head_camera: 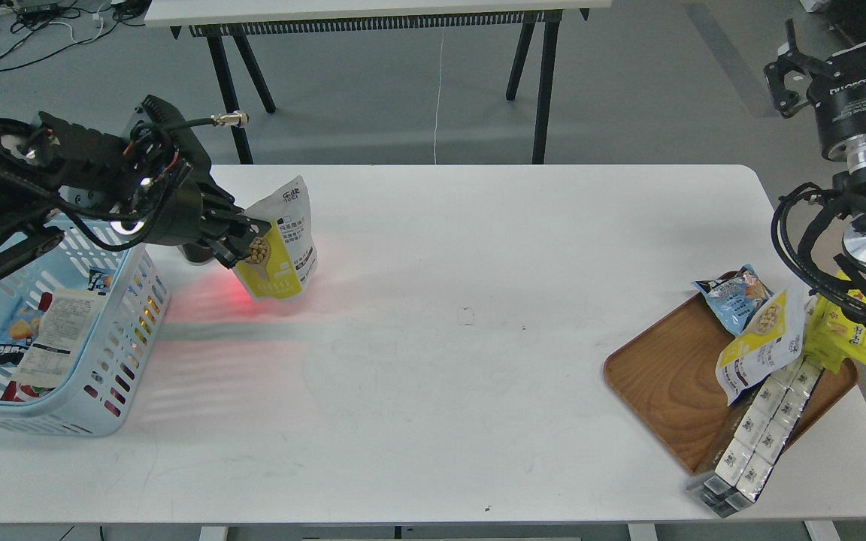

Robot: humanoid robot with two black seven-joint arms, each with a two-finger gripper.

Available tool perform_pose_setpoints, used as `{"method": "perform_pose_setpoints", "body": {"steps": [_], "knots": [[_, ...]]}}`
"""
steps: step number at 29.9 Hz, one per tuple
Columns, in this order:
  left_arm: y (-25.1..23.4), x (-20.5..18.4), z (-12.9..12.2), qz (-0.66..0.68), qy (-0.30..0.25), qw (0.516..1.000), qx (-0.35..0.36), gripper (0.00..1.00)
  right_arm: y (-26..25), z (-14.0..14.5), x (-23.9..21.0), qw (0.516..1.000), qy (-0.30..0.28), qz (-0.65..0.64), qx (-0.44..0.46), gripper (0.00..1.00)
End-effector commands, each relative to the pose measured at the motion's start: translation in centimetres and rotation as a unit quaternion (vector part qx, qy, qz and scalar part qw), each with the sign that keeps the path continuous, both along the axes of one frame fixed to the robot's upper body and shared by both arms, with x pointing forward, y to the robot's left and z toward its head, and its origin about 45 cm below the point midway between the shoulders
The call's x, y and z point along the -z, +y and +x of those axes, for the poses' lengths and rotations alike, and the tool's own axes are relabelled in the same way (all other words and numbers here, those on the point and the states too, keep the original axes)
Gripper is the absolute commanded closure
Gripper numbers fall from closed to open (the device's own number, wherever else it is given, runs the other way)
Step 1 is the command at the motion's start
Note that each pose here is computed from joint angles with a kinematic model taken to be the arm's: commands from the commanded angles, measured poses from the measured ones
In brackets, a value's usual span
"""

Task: Scan snack and place in basket
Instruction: 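Lift the packet and move it toward the barcode scanner, then hold the packet in front of the scanner's red light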

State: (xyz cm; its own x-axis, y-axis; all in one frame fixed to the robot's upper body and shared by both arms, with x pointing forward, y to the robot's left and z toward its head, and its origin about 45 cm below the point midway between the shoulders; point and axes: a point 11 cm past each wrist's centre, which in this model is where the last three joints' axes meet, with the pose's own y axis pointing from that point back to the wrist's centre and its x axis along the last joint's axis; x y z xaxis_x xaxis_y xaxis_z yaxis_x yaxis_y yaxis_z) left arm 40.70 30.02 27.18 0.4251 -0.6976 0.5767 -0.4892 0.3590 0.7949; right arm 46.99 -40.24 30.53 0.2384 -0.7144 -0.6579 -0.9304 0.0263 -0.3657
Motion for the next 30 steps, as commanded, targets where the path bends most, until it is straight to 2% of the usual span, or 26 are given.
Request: {"method": "perform_pose_setpoints", "body": {"steps": [1,30], "knots": [[0.2,0.0,0.1,0.001,0.0,1.0,-0.004,1.0,-0.1,0.0,-0.1,1.0,0.0,-0.001,0.001,0.01],[-1.6,-0.9,0.1,-0.008,-0.01,1.0,0.02,1.0,-1.0,-0.5,0.5,1.0,0.005,-0.001,0.01,0.01]]}}
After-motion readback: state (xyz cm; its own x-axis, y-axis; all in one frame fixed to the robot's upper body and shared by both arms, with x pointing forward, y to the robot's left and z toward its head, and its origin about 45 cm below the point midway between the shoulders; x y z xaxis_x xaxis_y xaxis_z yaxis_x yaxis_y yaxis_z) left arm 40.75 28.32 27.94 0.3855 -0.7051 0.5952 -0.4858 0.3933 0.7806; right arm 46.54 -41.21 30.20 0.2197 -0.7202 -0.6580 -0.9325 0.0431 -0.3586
